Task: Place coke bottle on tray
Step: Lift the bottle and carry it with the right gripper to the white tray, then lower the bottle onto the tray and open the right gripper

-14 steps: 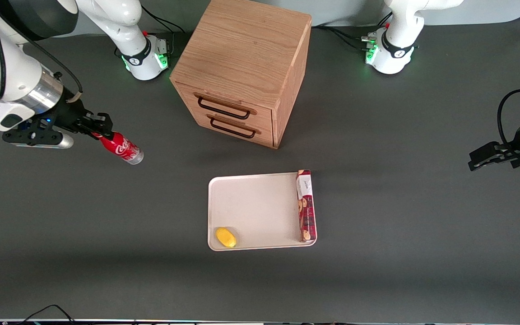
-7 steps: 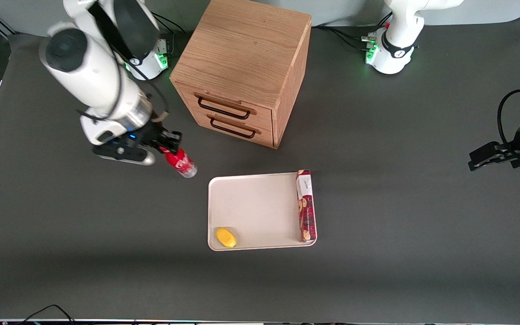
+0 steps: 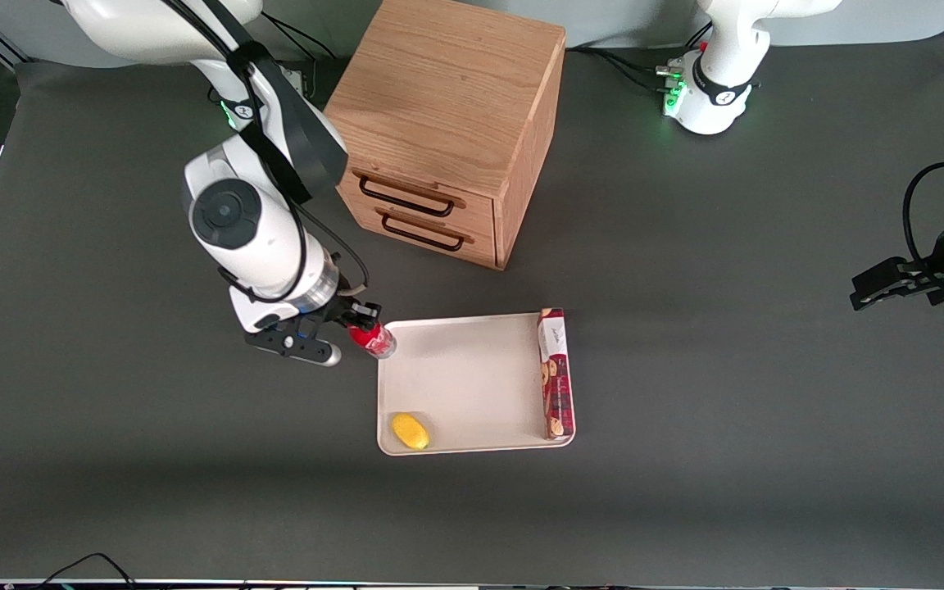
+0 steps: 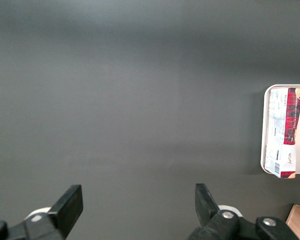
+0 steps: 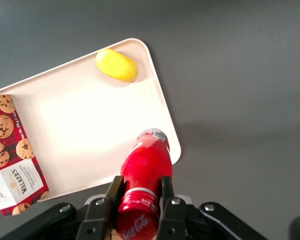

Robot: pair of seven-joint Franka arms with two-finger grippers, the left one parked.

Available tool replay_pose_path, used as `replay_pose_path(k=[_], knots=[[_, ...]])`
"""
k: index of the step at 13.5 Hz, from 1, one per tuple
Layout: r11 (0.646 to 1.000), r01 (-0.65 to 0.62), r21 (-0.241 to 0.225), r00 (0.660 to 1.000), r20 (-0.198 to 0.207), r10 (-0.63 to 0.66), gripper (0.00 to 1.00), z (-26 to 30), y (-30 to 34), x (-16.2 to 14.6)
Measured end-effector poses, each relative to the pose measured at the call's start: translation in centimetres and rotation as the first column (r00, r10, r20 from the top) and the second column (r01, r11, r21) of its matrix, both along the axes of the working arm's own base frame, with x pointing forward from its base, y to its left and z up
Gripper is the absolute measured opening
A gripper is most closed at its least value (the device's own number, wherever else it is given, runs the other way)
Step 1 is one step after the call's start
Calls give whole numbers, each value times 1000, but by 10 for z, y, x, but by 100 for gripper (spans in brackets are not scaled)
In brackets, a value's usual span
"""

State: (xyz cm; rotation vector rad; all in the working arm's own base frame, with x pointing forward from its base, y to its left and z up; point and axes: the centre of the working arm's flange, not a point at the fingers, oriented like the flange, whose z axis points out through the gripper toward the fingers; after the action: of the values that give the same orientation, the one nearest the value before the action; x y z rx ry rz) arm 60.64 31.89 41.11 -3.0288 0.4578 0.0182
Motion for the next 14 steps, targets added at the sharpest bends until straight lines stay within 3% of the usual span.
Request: replay_pose_path(k=[3,9,14], knots=[[1000,-4,-5,1000,-20,4,35,-31,16,5],[1000,-11,-17,1000,24,12,35,-81,16,23],[1000,-11,-18,1000,25,11,35,-97,16,27]])
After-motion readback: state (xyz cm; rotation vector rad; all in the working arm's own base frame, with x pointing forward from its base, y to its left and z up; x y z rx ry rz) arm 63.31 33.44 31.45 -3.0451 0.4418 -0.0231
